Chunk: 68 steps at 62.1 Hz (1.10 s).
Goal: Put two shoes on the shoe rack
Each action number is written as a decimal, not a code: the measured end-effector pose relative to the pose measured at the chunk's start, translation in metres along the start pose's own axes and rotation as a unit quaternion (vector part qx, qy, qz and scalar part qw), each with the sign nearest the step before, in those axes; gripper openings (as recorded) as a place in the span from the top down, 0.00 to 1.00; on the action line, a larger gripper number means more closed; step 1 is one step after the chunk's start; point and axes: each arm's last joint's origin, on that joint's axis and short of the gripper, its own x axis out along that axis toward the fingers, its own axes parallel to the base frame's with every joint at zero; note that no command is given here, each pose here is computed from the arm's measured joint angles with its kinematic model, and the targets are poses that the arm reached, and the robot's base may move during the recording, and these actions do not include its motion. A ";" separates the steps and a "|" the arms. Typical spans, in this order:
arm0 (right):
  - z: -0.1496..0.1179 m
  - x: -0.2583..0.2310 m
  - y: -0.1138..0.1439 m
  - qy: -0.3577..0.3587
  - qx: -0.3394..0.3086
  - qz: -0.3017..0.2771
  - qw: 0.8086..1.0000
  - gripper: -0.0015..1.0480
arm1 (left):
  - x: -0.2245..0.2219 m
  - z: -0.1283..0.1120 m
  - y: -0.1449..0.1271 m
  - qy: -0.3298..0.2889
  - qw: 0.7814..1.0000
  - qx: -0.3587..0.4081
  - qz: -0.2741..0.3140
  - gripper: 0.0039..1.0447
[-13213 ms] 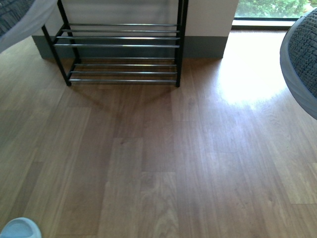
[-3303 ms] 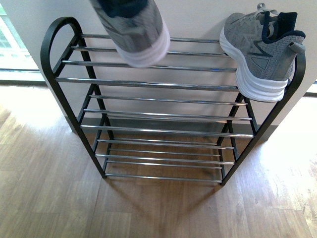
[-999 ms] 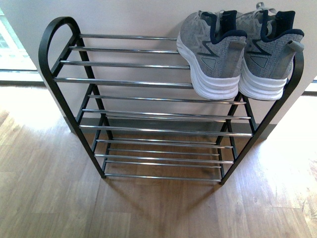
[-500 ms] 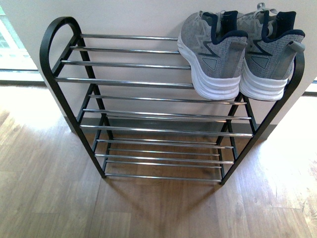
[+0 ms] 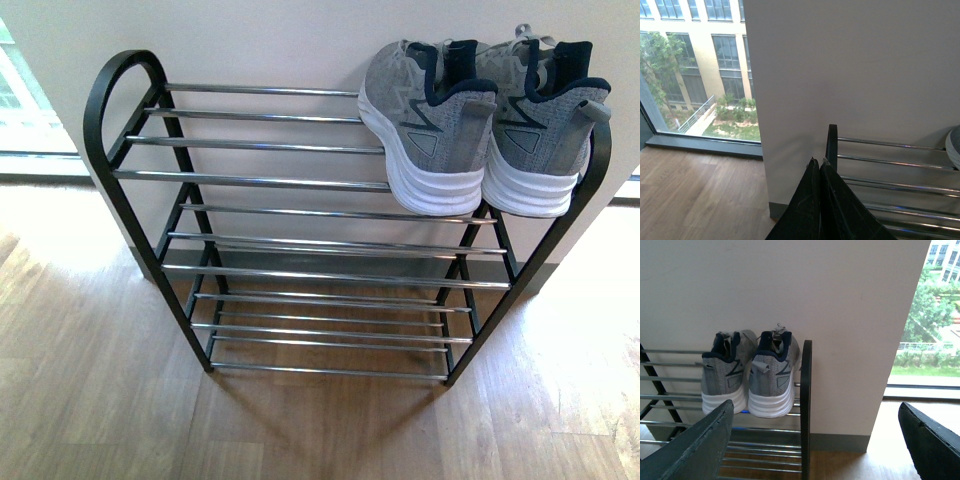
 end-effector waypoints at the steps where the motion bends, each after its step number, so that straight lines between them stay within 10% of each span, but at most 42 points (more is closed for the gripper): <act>1: 0.000 0.000 0.000 0.000 0.000 0.000 1.000 0.09 | -0.002 -0.002 0.001 0.000 1.000 0.000 0.001 0.99; 68: 0.000 0.000 0.000 0.000 0.000 0.000 1.000 0.09 | -0.064 -0.033 0.016 -0.011 1.000 0.001 0.000 0.99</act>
